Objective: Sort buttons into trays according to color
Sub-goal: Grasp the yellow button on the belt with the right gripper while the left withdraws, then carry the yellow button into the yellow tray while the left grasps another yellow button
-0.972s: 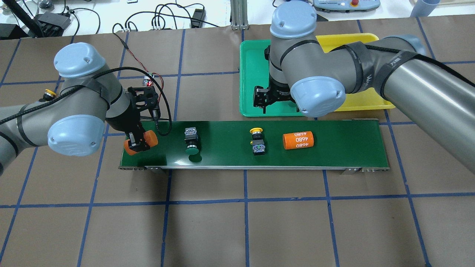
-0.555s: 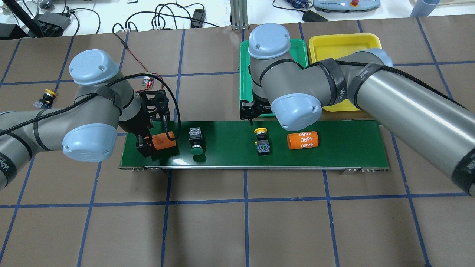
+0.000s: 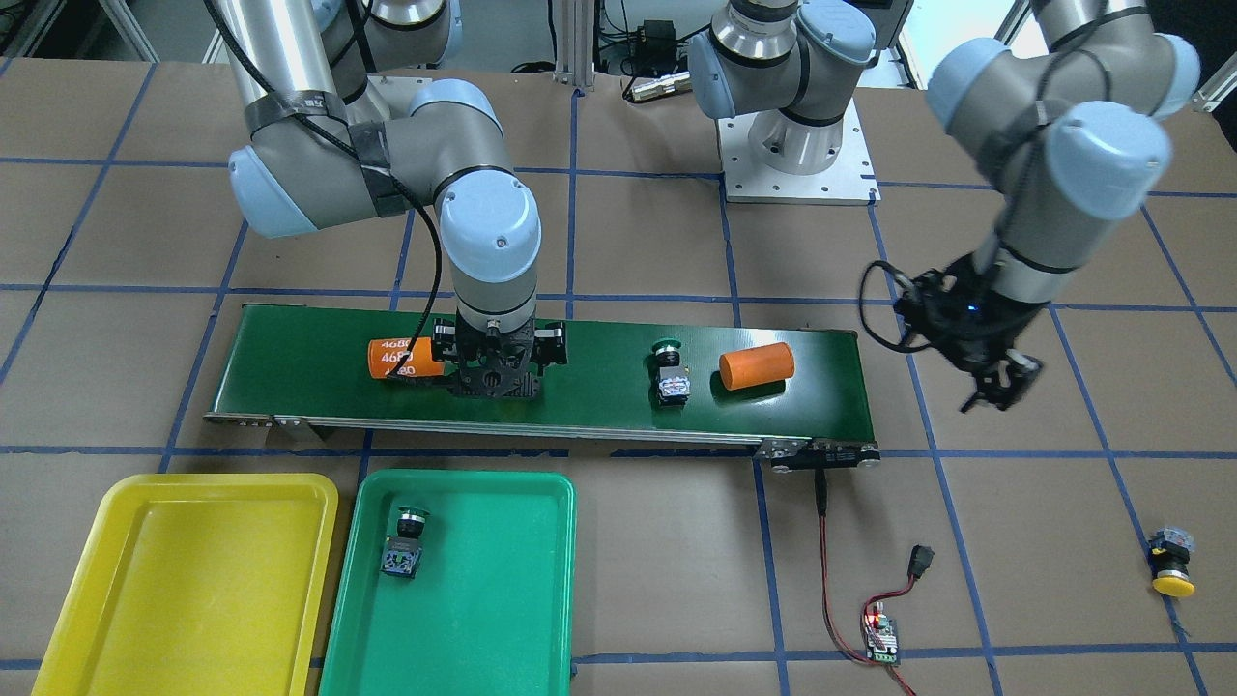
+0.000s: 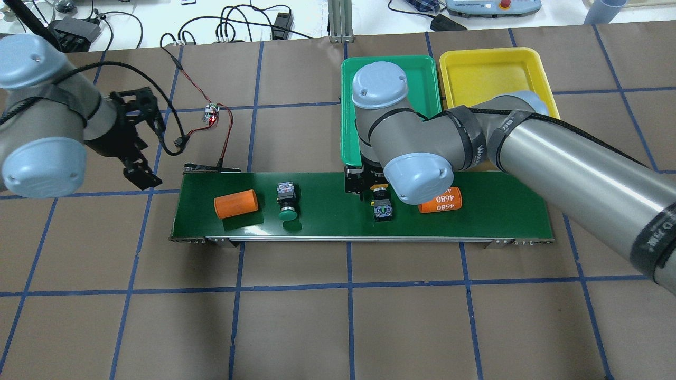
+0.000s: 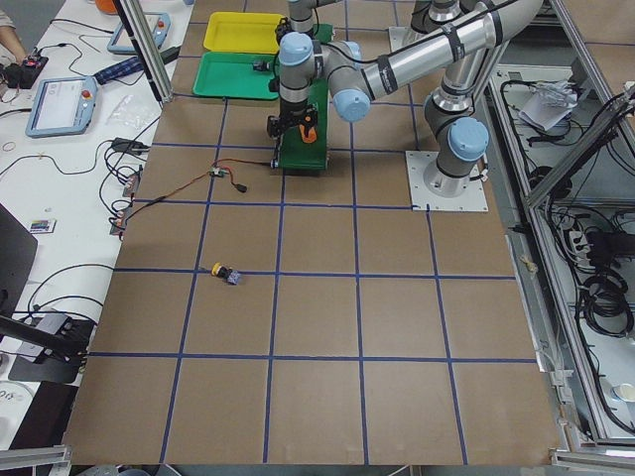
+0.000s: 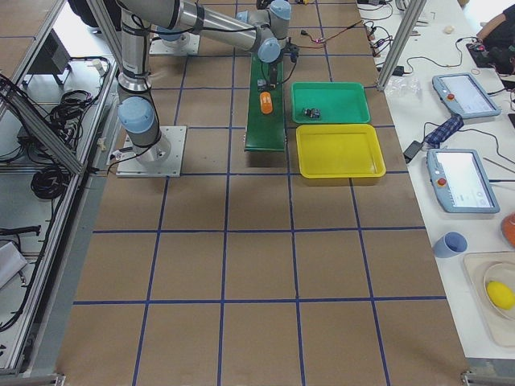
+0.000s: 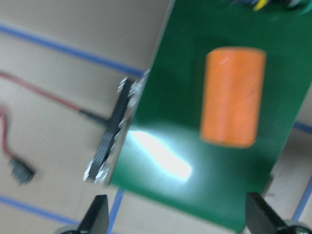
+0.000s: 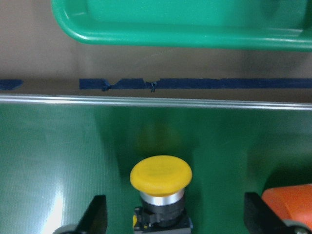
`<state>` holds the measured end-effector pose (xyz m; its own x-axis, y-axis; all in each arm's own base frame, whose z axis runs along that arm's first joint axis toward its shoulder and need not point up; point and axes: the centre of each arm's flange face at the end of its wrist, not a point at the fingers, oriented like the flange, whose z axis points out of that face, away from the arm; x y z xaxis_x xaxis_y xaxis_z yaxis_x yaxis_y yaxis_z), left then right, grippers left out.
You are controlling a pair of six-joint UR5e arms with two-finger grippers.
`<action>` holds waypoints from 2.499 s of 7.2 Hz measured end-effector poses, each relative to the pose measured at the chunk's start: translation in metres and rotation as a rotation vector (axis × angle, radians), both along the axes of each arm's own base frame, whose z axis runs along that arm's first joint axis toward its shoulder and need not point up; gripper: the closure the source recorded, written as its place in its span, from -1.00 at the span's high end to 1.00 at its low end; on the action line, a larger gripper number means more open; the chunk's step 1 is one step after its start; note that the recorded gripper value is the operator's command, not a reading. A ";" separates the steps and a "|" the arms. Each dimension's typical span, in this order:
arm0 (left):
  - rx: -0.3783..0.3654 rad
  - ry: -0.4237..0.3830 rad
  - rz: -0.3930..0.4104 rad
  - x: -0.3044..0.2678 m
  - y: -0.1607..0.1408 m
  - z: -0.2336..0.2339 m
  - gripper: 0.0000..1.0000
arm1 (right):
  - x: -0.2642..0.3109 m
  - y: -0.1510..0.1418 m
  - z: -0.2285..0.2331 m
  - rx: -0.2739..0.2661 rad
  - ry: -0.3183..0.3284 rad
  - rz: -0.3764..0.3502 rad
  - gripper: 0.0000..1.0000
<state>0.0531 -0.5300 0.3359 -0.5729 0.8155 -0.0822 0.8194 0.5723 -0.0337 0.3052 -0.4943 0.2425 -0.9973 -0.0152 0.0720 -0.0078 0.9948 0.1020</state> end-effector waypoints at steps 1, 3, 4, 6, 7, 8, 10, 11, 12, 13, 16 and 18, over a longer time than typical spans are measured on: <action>-0.019 0.002 0.132 0.052 -0.022 0.005 1.00 | -0.002 0.001 -0.005 0.009 0.003 -0.003 -1.00; -0.026 -0.034 0.366 0.140 -0.078 -0.005 1.00 | -0.006 -0.001 -0.003 0.012 0.003 -0.010 -1.00; -0.023 -0.045 0.472 0.182 -0.103 -0.019 1.00 | -0.008 -0.003 0.002 0.003 0.000 -0.013 -1.00; -0.014 -0.032 0.658 0.248 -0.139 -0.064 1.00 | -0.017 -0.021 0.028 -0.056 -0.011 -0.030 -1.00; 0.000 -0.025 0.699 0.268 -0.148 -0.085 1.00 | -0.033 -0.039 0.042 -0.088 -0.017 -0.051 -1.00; 0.026 -0.015 0.725 0.282 -0.150 -0.109 1.00 | -0.064 -0.066 0.056 -0.125 -0.029 -0.078 -1.00; 0.075 0.002 0.739 0.294 -0.151 -0.150 0.36 | -0.156 -0.125 0.068 -0.189 -0.029 -0.062 -1.00; 0.083 0.004 0.739 0.299 -0.150 -0.159 -0.89 | -0.206 -0.148 0.064 -0.211 -0.018 -0.036 -1.00; 0.087 0.005 0.740 0.303 -0.150 -0.163 -1.00 | -0.256 -0.161 0.057 -0.214 -0.009 -0.014 -1.00; 0.089 0.004 0.740 0.304 -0.150 -0.163 -1.00 | -0.291 -0.167 0.048 -0.206 -0.004 0.004 -0.87; 0.136 0.016 0.766 0.260 -0.139 -0.131 -1.00 | -0.353 -0.181 0.002 -0.199 0.006 0.005 0.99; 0.192 0.036 0.831 0.173 -0.097 -0.092 -1.00 | -0.368 -0.181 -0.008 -0.199 0.001 -0.011 1.00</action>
<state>0.2257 -0.6271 0.2438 -0.9909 0.1274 0.0441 0.1315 0.9855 0.1076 -0.0627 -0.6752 0.2342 -0.9972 0.0103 0.0735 0.0032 0.9953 -0.0967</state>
